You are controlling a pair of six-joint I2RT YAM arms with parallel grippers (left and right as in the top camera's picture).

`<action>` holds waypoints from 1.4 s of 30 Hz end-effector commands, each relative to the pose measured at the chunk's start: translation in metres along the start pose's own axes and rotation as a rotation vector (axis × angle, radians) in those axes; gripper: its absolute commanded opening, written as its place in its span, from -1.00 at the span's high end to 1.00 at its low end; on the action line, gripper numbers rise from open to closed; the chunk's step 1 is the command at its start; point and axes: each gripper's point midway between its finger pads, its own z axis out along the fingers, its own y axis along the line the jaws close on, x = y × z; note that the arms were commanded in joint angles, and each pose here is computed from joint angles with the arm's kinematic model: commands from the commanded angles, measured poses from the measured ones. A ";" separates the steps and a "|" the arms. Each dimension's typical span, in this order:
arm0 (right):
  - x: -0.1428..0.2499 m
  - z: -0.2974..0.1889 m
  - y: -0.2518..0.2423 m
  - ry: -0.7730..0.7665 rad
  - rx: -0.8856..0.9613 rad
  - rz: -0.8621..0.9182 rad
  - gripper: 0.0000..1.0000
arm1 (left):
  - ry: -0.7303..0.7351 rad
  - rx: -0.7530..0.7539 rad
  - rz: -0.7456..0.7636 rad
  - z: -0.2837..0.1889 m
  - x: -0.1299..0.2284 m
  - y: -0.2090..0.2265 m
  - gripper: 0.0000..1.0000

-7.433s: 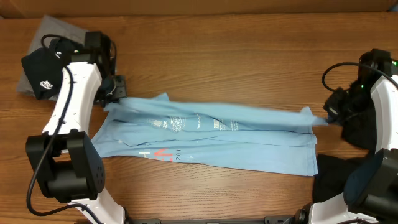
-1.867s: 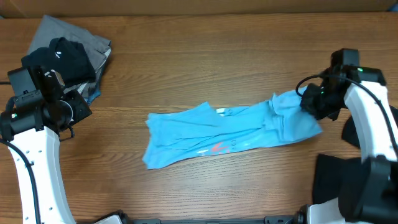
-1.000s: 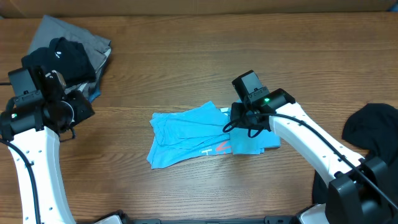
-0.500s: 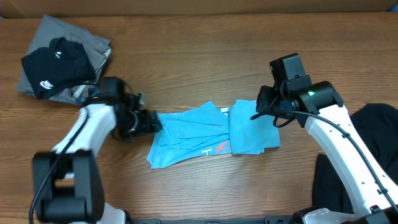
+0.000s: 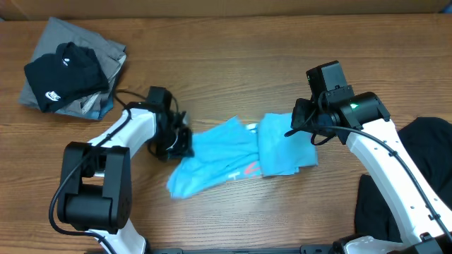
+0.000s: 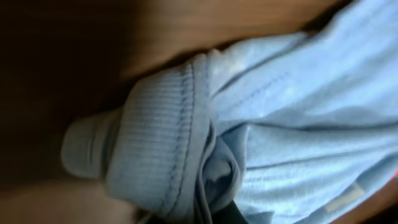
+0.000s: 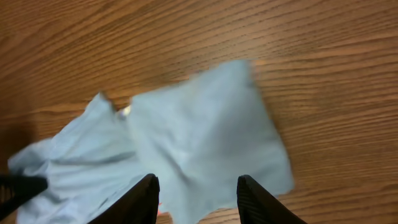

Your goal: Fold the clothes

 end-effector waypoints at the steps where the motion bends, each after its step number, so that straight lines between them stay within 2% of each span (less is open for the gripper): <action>1: -0.010 -0.010 0.000 -0.044 -0.001 -0.001 0.12 | -0.076 -0.185 -0.117 -0.059 -0.017 0.050 0.92; 4: -0.011 -0.010 0.000 -0.047 -0.002 0.000 0.11 | -0.208 -0.222 -0.112 -0.146 -0.034 0.054 0.92; 8: -0.015 -0.010 0.003 -0.065 -0.013 0.000 0.10 | -0.331 -0.199 -0.107 -0.211 -0.047 0.024 0.92; 12: -0.015 -0.010 0.003 -0.064 -0.012 0.000 0.10 | -0.326 -0.162 -0.094 -0.196 -0.052 -0.015 0.92; 16: -0.013 -0.010 0.001 -0.054 -0.007 0.000 0.10 | -0.252 -0.258 -0.045 -0.160 -0.047 -0.044 0.86; 20: -0.012 -0.010 0.001 -0.051 -0.004 0.000 0.10 | -0.157 -0.308 -0.018 -0.125 -0.040 -0.057 0.63; 22: -0.012 -0.010 0.001 -0.052 -0.005 0.000 0.10 | -0.114 -0.304 -0.007 -0.110 -0.036 -0.066 0.43; 23: -0.012 -0.010 0.001 -0.052 -0.004 0.000 0.10 | -0.097 -0.308 0.001 -0.103 -0.034 -0.071 0.12; 24: -0.012 -0.010 0.000 -0.054 -0.001 0.000 0.10 | -0.094 -0.310 0.010 -0.101 -0.033 -0.073 -0.04; 25: -0.013 -0.010 0.000 -0.055 0.002 -0.001 0.10 | -0.095 -0.309 0.017 -0.100 -0.033 -0.076 -0.11; 27: -0.013 -0.010 -0.001 -0.057 0.006 0.000 0.10 | -0.105 -0.305 0.017 -0.111 -0.033 -0.080 -0.35; 29: -0.013 -0.010 -0.001 -0.059 0.008 0.000 0.10 | -0.134 -0.328 -0.005 -0.136 -0.037 -0.075 -0.43; 31: -0.013 -0.010 -0.001 -0.059 0.008 0.000 0.10 | -0.194 -0.412 -0.028 -0.170 -0.044 -0.058 -0.50; 32: -0.013 -0.010 -0.001 -0.058 0.008 0.000 0.09 | -0.220 -0.441 -0.033 -0.182 -0.048 -0.051 -0.53; 33: -0.013 -0.010 -0.001 -0.058 0.008 0.000 0.09 | -0.251 -0.475 -0.035 -0.197 -0.055 -0.037 -0.45; 35: -0.013 -0.010 -0.001 -0.058 0.008 0.000 0.09 | -0.243 -0.485 -0.077 -0.199 -0.062 -0.009 -0.18; 40: -0.012 -0.010 -0.002 -0.051 0.011 0.000 0.09 | -0.181 -0.480 -0.166 -0.163 -0.069 0.039 -0.15; 42: -0.010 -0.010 -0.003 -0.045 0.015 0.000 0.10 | -0.113 -0.383 -0.164 -0.137 -0.066 0.038 -0.10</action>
